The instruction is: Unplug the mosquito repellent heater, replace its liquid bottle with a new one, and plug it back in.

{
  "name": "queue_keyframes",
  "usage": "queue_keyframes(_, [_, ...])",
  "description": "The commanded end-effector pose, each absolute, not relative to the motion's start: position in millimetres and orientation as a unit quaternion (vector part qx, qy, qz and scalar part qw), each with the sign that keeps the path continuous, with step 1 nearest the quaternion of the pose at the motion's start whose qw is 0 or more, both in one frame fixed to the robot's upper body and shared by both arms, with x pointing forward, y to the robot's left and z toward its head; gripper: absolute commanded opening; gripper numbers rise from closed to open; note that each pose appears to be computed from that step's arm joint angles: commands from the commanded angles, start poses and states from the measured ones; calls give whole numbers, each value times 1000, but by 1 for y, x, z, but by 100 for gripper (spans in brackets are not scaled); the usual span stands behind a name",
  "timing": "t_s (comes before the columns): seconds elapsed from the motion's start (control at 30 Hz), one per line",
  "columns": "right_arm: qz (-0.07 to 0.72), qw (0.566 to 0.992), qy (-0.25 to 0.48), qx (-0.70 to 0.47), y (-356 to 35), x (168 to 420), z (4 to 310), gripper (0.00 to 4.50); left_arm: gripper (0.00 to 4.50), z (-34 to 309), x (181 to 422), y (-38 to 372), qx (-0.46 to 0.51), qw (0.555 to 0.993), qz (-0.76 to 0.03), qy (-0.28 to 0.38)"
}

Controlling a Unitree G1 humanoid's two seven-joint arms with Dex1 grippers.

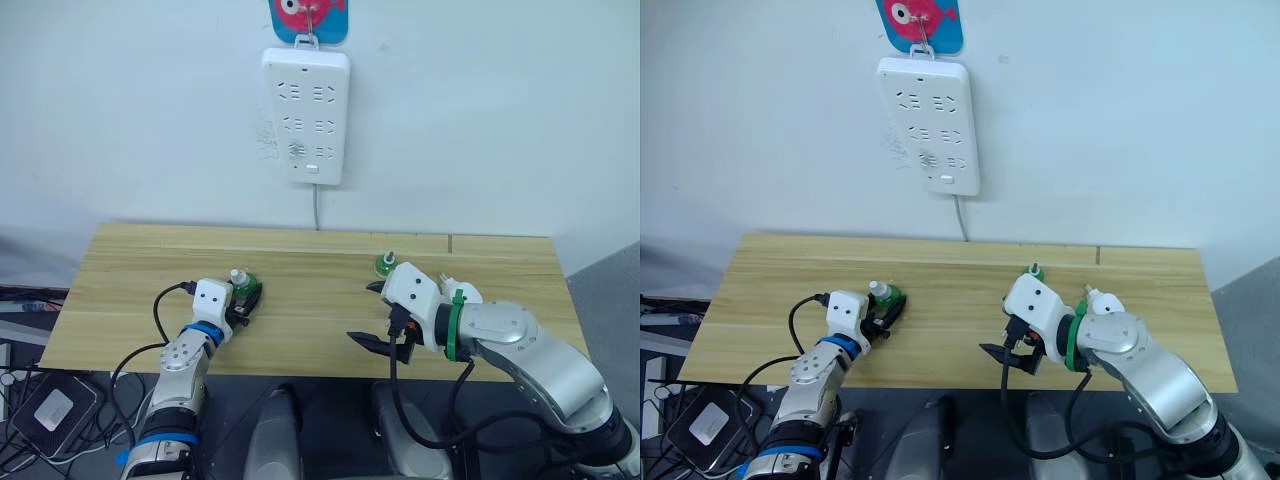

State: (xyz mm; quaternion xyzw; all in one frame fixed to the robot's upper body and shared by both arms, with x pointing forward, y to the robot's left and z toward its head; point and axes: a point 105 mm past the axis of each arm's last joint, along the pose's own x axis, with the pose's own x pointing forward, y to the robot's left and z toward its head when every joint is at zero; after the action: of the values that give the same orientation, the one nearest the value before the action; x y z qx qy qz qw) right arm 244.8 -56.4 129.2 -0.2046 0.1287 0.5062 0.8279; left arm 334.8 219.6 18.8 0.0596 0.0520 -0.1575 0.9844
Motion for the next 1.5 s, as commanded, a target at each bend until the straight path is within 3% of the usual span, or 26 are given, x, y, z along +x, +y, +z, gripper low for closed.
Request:
queue_keyframes(0.03, [515, 825, 105, -208, -57, 238, 142, 450, 226, 30, 323, 199, 91, 971, -217, 35])
queue_keyframes(0.23, [557, 811, 72, -162, -52, 237, 170, 450, 226, 87, 295, 130, 128, 884, -449, 22])
queue_keyframes(0.4, [566, 815, 37, -122, -33, 248, 190, 450, 226, 129, 282, 104, 126, 823, -553, 37])
queue_keyframes(0.57, [558, 824, 19, -97, -19, 259, 198, 450, 226, 146, 284, 97, 145, 790, -594, 47])
queue_keyframes(0.77, [559, 823, 9, -103, -9, 262, 194, 450, 226, 158, 291, 94, 150, 782, -604, 34])
queue_keyframes(0.87, [554, 827, 1, -97, -6, 265, 195, 391, 226, 157, 289, 94, 154, 773, -614, 38])
queue_keyframes(1.13, [558, 823, -10, -107, -5, 265, 193, 105, 226, 159, 287, 93, 138, 771, -621, 34])
queue_keyframes(1.37, [559, 822, -22, -107, -9, 265, 197, 101, 226, 164, 285, 92, 104, 772, -626, 26])
queue_keyframes(1.5, [554, 826, -30, -102, -14, 267, 200, 101, 226, 157, 296, 101, 136, 786, -603, 17])
